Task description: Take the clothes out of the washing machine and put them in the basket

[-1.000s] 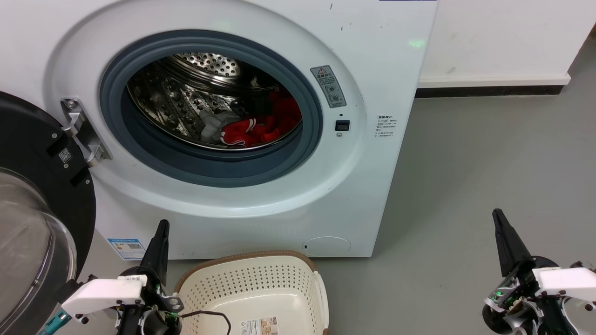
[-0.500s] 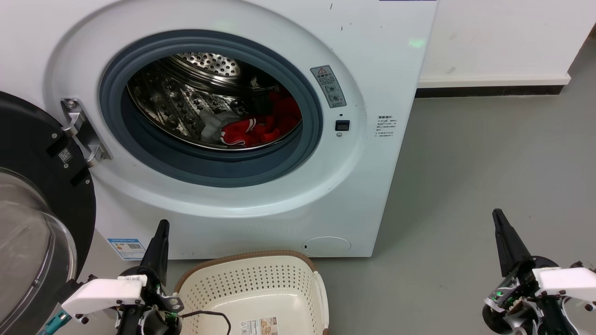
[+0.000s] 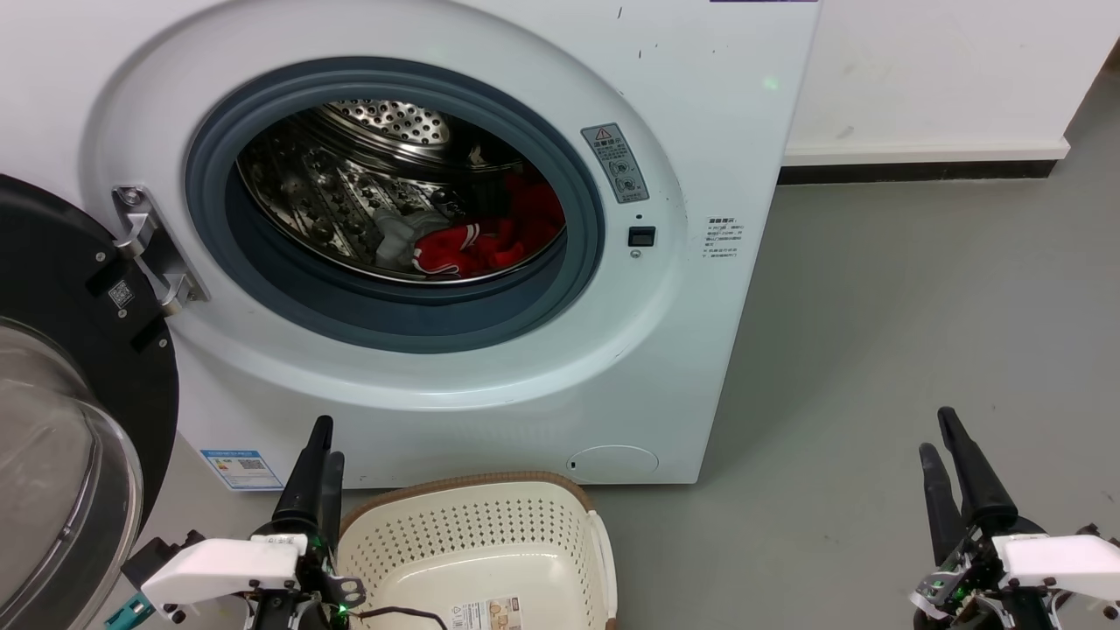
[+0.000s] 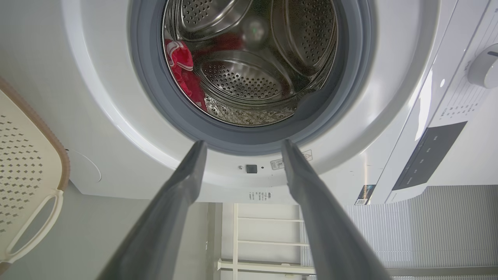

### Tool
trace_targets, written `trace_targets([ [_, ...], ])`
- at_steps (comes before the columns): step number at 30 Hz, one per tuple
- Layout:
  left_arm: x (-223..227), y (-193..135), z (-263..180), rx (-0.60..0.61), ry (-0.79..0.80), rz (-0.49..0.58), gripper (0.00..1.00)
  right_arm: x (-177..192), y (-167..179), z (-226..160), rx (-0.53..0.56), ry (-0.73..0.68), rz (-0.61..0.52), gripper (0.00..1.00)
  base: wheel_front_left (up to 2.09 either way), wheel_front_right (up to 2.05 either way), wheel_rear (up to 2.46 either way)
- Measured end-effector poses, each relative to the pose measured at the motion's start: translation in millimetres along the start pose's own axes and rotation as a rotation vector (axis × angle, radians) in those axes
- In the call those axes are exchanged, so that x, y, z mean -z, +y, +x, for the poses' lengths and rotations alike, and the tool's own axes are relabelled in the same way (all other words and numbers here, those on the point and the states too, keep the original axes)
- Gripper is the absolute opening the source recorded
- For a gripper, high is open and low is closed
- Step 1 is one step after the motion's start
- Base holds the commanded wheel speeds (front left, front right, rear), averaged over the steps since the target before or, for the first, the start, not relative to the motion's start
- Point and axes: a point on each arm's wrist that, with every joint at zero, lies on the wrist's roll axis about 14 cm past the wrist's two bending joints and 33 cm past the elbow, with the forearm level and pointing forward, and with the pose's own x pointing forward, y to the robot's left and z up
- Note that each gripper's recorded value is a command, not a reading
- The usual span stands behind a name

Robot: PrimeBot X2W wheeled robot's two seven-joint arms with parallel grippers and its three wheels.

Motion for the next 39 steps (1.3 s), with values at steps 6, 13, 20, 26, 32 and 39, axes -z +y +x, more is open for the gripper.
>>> trace_targets([
  [6,6,-10,1,0.03,0.006,0.098,1.0,-3,7,-2,-0.02,-0.018,-0.1,1.0,0.0,0.0,0.0],
  [13,16,-21,2,0.057,0.024,0.249,1.0,-5,14,-7,-0.04,-0.036,-0.272,1.0,0.0,0.0,0.0],
  [20,27,-28,3,0.069,0.038,0.393,1.0,-9,21,-12,-0.059,-0.056,-0.433,1.0,0.0,0.0,0.0],
  [26,33,-31,2,0.074,0.037,0.509,1.0,-9,26,-16,-0.077,-0.067,-0.565,1.0,0.0,0.0,0.0],
  [32,37,-34,1,0.086,0.033,0.618,1.0,-9,31,-21,-0.091,-0.079,-0.689,1.0,0.0,0.0,0.0],
  [39,43,-35,-2,0.101,0.031,0.743,1.0,-5,36,-24,-0.109,-0.072,-0.828,1.0,0.0,0.0,0.0],
])
